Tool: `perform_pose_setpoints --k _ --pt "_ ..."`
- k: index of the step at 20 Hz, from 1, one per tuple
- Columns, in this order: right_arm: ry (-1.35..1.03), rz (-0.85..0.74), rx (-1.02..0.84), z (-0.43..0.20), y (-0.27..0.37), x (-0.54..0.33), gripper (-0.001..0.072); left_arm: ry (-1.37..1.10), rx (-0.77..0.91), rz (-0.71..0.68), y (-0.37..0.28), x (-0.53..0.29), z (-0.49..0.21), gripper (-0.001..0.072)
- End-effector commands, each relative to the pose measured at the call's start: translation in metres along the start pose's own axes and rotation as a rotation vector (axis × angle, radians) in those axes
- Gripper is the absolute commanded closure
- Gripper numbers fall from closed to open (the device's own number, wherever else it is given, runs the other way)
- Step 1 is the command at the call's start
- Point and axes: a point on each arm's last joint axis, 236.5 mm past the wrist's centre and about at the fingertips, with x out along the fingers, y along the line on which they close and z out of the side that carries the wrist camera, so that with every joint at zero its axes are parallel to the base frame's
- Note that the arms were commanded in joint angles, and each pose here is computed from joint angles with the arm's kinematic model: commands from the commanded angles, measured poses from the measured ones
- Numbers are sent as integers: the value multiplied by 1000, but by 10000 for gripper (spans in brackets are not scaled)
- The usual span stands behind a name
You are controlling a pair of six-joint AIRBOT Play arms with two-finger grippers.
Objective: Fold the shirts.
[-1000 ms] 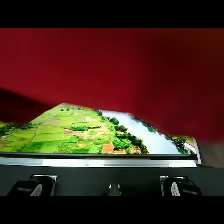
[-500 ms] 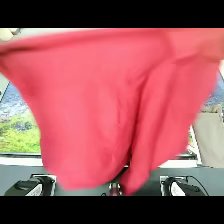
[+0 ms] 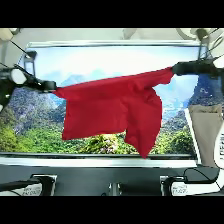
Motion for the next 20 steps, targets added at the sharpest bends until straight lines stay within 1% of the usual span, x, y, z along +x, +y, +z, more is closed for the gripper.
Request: perform_pose_setpoints --k 1,2,3,4,5,6,7,9,10,13,14,15,19,20 --pt "100 62 16 -29 18 40 549 267 -39 -68 -16 43 -57 404" --pt "110 69 -6 -30 20 35 349 322 19 -69 -12 41 -70 117" --pt "136 80 -67 -34 19 24 233 385 89 -73 -5 35 -84 52" --pt "191 74 -115 -46 12 9 231 441 105 -78 3 27 -96 54" --pt "307 50 -135 -73 -3 -9 229 494 77 -78 12 17 -110 137" --pt "427 49 -117 -102 -13 -26 228 516 32 -106 15 11 -122 256" --pt "523 78 -84 -129 -18 -40 229 519 -19 -162 11 6 -137 281" --pt "647 166 4 -176 -14 -53 229 531 -116 -273 -2 5 -180 270" --pt "685 204 36 -196 -7 -54 229 535 -154 -302 -6 10 -202 235" --pt "694 303 86 -229 19 -43 229 496 -250 -340 -19 31 -241 229" --pt "700 327 98 -236 25 -41 228 484 -269 -370 -26 36 -243 221" --pt "716 338 107 -243 27 -41 227 471 -288 -387 -30 40 -242 176" --pt "747 357 120 -260 32 -40 225 404 -310 -369 -26 51 -228 176" --pt "748 363 124 -264 34 -39 214 387 -307 -362 -26 53 -225 178"
